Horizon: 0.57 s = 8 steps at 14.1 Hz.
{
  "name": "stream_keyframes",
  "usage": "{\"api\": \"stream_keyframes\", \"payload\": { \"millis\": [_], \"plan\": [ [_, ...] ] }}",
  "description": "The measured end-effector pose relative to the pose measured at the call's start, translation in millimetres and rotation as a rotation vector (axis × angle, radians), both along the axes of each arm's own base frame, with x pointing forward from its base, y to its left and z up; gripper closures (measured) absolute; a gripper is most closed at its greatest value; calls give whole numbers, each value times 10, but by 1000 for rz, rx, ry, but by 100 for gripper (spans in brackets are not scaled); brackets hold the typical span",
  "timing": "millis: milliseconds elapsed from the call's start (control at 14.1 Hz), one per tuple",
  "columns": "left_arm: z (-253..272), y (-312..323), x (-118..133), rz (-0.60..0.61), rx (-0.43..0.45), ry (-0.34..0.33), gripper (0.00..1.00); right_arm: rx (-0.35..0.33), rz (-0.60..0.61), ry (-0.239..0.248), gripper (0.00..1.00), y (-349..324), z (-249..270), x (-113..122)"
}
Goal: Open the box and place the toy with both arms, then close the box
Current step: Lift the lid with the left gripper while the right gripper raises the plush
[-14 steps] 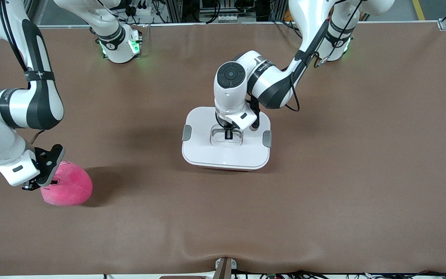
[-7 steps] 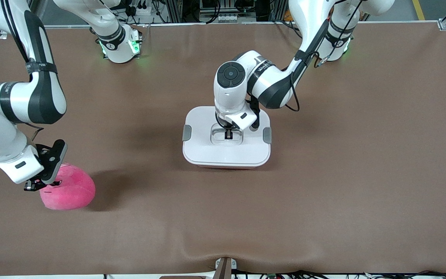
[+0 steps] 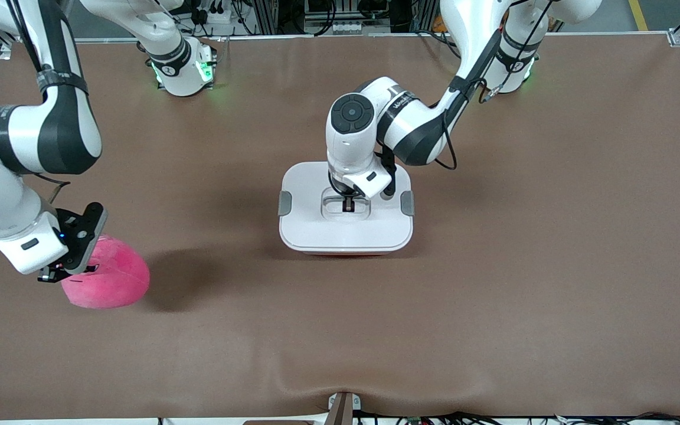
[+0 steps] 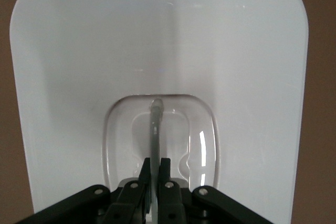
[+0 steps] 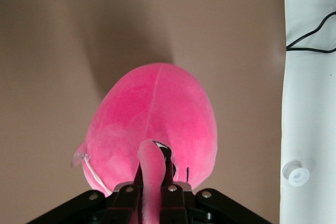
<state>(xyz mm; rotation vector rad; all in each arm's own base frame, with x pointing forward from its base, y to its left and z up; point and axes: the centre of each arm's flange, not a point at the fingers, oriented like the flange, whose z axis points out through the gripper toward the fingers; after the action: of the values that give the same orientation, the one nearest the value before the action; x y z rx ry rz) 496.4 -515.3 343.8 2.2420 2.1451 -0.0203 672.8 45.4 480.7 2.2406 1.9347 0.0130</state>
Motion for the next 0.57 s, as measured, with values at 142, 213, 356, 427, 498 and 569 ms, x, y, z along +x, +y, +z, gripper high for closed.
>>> {"api": "stream_keyframes", "payload": {
  "millis": [142, 213, 356, 427, 498, 569],
  "plan": [
    [0, -2, -2, -9, 0, 0, 93, 10, -60, 4, 87, 166, 23, -25],
    [0, -2, -3, -14, 0, 0, 93, 14, -91, 7, 87, 239, 32, -40],
    [0, -4, -4, -20, 0, 0, 93, 20, -158, 17, 87, 372, 39, -75],
    [1, -4, -4, -21, 0, -1, 93, 31, -198, 22, 87, 427, 39, -92],
    [5, -4, -4, -21, 0, -1, 93, 52, -243, 29, 87, 477, 36, -106],
    [9, -5, -6, -22, -1, -1, 93, 70, -287, 36, 87, 516, 31, -120]
  ]
}}
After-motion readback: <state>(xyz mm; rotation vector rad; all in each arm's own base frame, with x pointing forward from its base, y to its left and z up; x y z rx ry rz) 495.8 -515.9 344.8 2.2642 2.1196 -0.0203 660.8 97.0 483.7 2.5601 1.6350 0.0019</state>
